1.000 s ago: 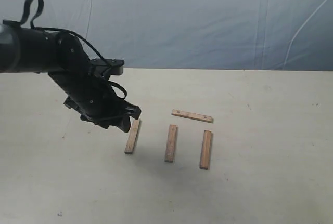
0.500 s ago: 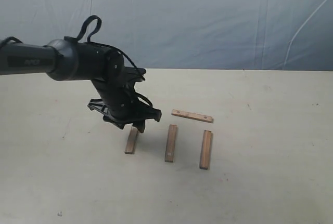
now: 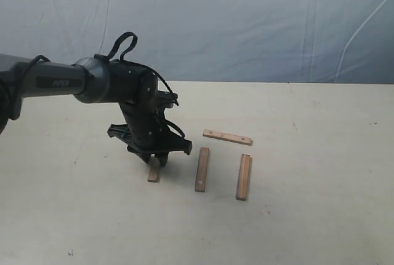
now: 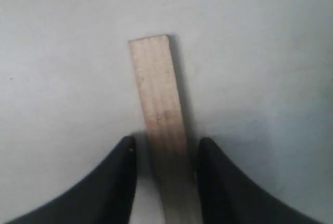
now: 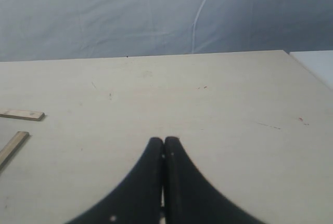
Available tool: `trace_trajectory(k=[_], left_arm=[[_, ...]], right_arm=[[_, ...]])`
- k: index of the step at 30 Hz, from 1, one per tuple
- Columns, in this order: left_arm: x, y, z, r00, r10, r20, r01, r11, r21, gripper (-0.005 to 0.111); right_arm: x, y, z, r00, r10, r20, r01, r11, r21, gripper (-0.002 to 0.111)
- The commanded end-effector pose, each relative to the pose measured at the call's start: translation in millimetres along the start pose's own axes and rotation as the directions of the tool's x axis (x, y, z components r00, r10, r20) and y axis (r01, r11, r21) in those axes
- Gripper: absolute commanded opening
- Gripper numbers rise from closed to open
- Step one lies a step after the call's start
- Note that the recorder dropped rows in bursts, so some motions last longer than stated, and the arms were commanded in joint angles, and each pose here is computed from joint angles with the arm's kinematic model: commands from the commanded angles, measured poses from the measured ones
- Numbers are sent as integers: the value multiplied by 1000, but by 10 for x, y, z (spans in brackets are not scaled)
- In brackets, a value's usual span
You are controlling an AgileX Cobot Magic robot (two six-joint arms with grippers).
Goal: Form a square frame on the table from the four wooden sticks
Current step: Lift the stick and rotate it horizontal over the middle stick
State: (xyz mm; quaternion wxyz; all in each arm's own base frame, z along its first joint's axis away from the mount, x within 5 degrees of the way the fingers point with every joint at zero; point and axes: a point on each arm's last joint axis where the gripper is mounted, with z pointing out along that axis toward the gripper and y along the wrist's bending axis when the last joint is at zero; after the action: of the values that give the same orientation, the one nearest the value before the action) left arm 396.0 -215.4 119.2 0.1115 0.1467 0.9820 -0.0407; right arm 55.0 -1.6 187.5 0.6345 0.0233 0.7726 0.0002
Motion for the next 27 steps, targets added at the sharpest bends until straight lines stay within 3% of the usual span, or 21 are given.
trace_trajectory(k=[1, 6, 9, 11, 15, 20, 21, 22, 23, 25, 26, 27], left_arm=[[46, -5, 53, 999, 15, -48, -16, 1000, -9, 0], [-44, -27, -219, 973, 230, 10, -230, 973, 5, 0], [-90, -42, -537, 893, 447, 56, -448, 894, -3, 0], [-85, -61, -711, 785, 614, 79, -616, 788, -3, 0], [-4, -138, -920, 524, 843, 121, -852, 520, 67, 0], [128, -274, -955, 217, 941, 259, -968, 174, 179, 0], [188, -303, -931, 89, 945, 316, -982, 30, 185, 0], [204, -312, -923, 30, 944, 328, -984, -30, 175, 0], [235, -323, -887, -19, 942, 334, -982, -81, 172, 0], [241, -318, -805, -39, 949, 314, -979, -99, 178, 0], [241, -317, -774, -38, 950, 311, -978, -99, 182, 0], [223, -327, -710, -3, 952, 306, -982, -61, 178, 0]], right_arm=[[-10, 1, -4, 1000, -4, 11, 4, 1000, -2, -1], [-10, 1, -4, 1000, -4, 11, 4, 1000, -2, -1], [-10, 1, -4, 1000, -4, 11, 4, 1000, -2, -1], [-10, 1, -4, 1000, -4, 11, 4, 1000, -2, -1], [-6, 1, -3, 1000, -4, 6, 4, 1000, -1, -1], [-6, 1, -3, 1000, -4, 6, 4, 1000, -1, -1], [-6, 1, -3, 1000, -4, 6, 4, 1000, -1, -1], [-6, 1, -3, 1000, -4, 6, 4, 1000, -1, -1], [-6, 1, -3, 1000, -4, 6, 4, 1000, -1, -1], [-6, 1, -3, 1000, -4, 6, 4, 1000, -1, -1], [-6, 1, -3, 1000, -4, 6, 4, 1000, -1, -1], [-6, 1, -3, 1000, -4, 6, 4, 1000, -1, -1]])
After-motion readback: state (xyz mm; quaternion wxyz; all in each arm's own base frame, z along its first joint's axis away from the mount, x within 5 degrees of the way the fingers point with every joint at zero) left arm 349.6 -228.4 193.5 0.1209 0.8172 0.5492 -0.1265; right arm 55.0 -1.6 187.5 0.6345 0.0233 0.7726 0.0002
